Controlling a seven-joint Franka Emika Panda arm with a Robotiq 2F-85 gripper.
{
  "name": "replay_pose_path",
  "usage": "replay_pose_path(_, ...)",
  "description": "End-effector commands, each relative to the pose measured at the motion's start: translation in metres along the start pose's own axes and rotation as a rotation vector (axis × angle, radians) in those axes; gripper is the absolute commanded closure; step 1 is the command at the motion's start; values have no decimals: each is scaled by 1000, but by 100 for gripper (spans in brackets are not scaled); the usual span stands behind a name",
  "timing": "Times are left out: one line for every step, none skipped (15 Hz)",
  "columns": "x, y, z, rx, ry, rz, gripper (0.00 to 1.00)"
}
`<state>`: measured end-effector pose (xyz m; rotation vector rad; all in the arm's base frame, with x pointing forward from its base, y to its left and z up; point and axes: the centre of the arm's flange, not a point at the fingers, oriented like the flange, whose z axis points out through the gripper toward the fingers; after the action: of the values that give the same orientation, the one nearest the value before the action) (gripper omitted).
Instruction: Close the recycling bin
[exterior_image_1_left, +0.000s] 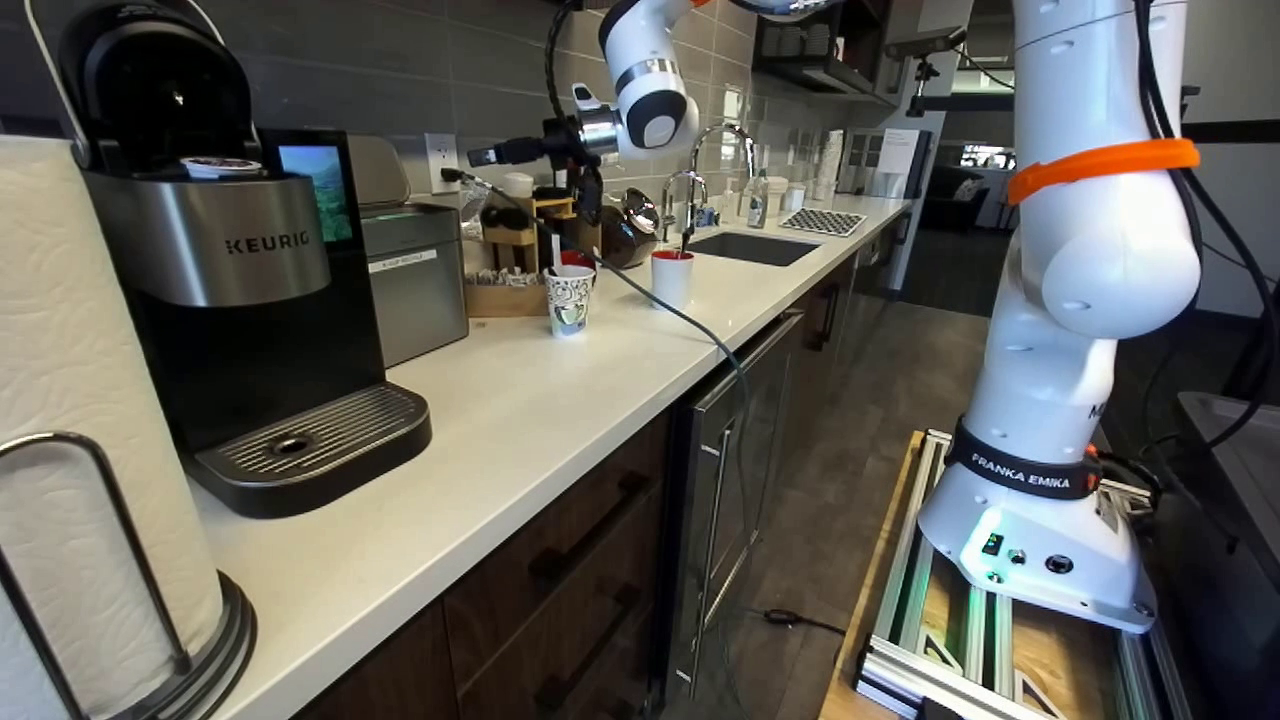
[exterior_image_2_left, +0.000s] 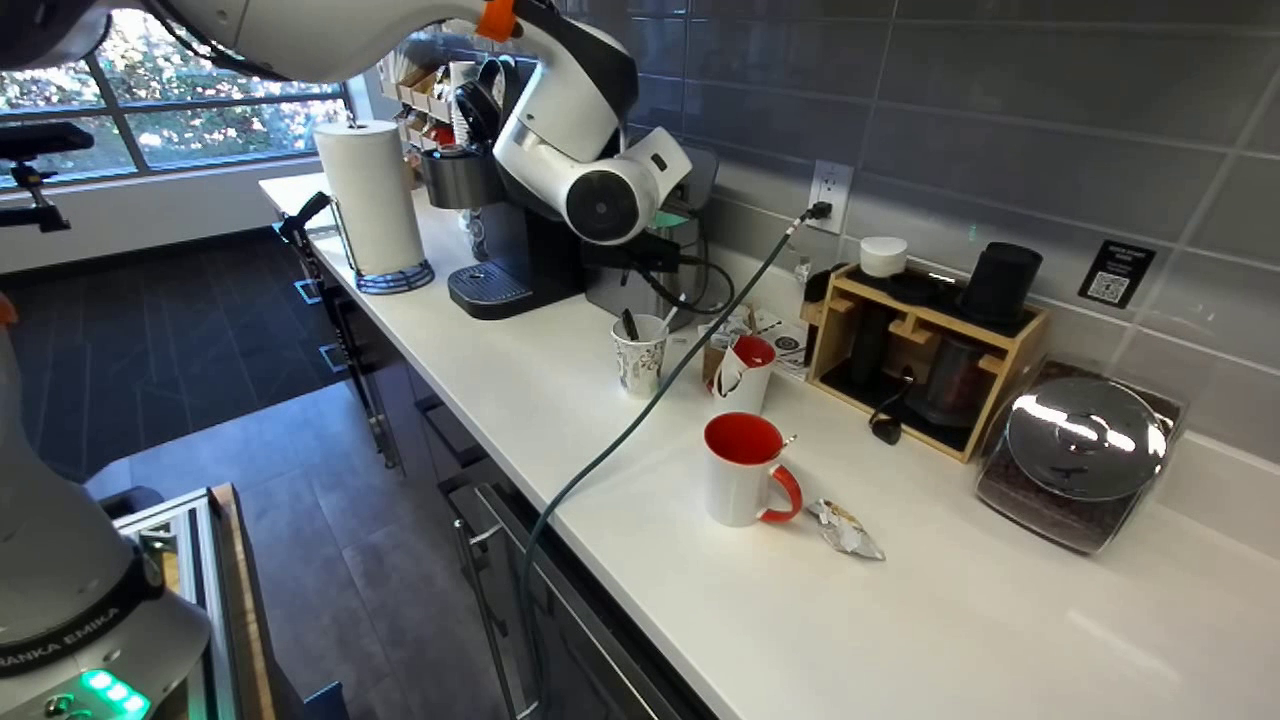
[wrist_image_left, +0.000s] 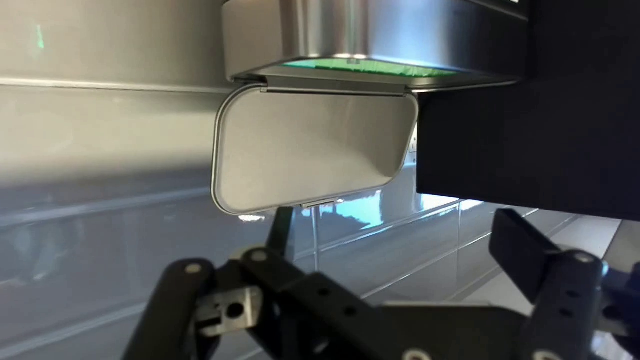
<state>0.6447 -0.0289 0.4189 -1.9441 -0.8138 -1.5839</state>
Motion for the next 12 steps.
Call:
replay_pose_path(8, 32, 19, 48, -8, -73, 0)
replay_pose_path(10, 38, 24, 65, -12, -83, 0)
replay_pose_path(11, 43, 31, 82, -20, -97, 0)
replay_pose_path(10, 49, 38, 96, -31, -111, 0)
replay_pose_path(9, 56, 47, 116, -32, -119, 0)
replay_pose_path(9, 61, 54, 129, -26, -124, 0)
replay_pose_path(10, 65, 61, 121, -22, -113, 0)
replay_pose_path(10, 41, 39, 91, -21, -114, 0)
replay_pose_path(8, 43, 44, 94, -20, -114, 0)
replay_pose_path(7, 43, 44, 95, -20, -112, 0)
replay_pose_path(8, 43, 44, 95, -18, -112, 0)
replay_pose_path(9, 47, 48, 104, -11, -108, 0)
